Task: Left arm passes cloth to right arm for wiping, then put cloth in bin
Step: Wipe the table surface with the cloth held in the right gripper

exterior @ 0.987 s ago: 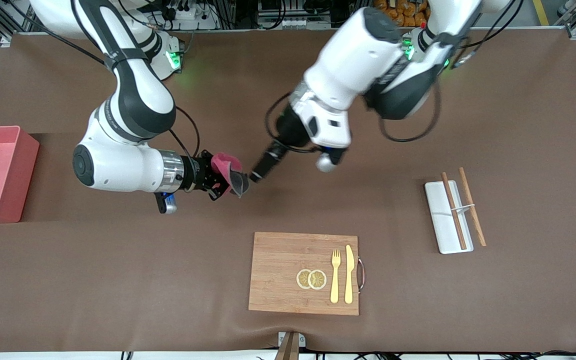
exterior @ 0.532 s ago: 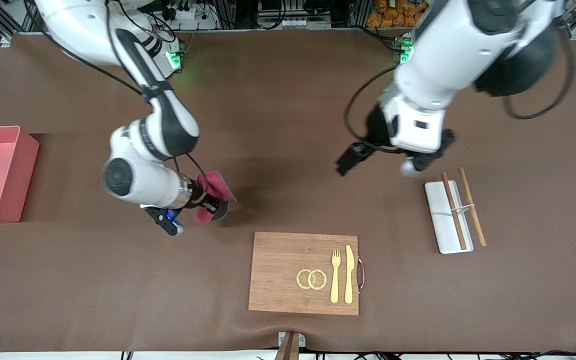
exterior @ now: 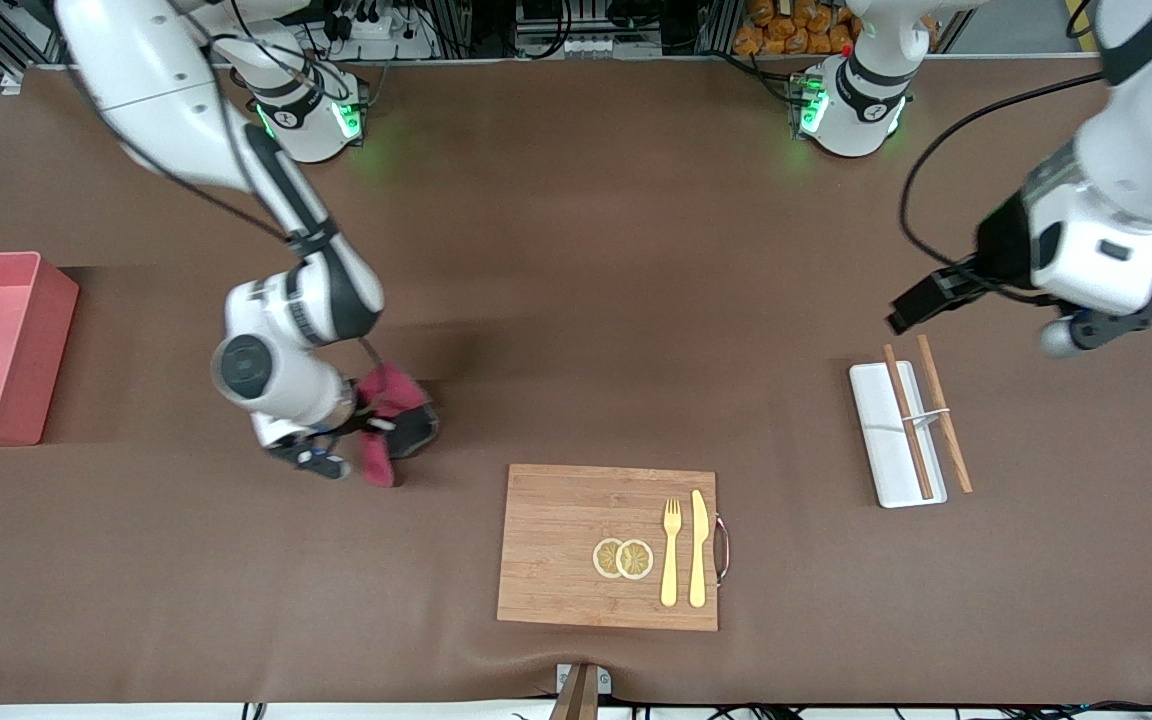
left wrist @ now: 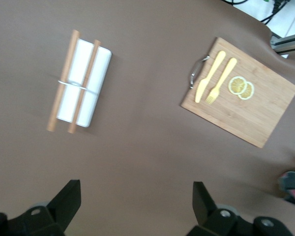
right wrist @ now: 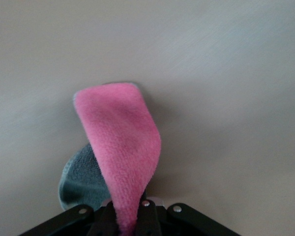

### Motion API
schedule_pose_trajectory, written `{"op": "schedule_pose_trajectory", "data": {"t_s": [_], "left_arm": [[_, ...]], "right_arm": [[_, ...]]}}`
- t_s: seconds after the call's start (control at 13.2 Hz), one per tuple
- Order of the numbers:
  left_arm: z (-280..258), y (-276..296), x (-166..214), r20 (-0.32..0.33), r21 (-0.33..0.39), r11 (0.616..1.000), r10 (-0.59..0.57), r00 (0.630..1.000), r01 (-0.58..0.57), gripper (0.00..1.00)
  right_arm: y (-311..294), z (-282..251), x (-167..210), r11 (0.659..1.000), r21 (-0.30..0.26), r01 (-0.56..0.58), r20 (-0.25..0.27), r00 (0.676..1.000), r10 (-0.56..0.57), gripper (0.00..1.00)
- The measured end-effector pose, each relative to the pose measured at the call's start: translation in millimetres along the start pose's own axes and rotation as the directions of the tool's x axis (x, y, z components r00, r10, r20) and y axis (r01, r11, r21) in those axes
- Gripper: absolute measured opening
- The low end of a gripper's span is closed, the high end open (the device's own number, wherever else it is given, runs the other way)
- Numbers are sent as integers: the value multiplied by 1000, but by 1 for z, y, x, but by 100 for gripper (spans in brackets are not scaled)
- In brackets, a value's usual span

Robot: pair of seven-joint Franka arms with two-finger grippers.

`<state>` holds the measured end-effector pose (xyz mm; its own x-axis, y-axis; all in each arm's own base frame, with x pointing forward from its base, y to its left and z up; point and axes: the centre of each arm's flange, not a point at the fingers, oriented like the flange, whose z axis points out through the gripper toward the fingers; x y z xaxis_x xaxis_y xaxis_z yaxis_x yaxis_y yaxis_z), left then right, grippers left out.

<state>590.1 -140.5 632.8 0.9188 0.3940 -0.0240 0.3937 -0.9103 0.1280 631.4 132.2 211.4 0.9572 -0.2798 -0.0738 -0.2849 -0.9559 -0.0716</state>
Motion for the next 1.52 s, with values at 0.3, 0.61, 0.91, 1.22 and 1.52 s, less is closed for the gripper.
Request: {"op": "schedule_pose_trajectory", "data": {"t_s": [0.3,0.61,0.91,1.22,1.52], "left_arm": [[-17,-40,10,-6,24,997,78,997,-77,100],[-26,-68,17,-17,36,986,162,987,-162,100],[-36,-84,22,-35,61,968,246,969,-243,100],[-43,-100,24,-41,95,957,279,959,-274,100],[-51,-114,12,-37,115,954,283,958,-278,100]], "right_arm": [[160,-3,52,963,6,268,4,963,-268,4],[305,-30,80,854,-19,520,-53,852,-521,4],[353,-65,97,750,-156,643,-23,757,-653,4],[274,-34,84,805,-116,582,14,811,-584,4],[160,-4,55,890,-107,443,45,896,-441,4]]}}
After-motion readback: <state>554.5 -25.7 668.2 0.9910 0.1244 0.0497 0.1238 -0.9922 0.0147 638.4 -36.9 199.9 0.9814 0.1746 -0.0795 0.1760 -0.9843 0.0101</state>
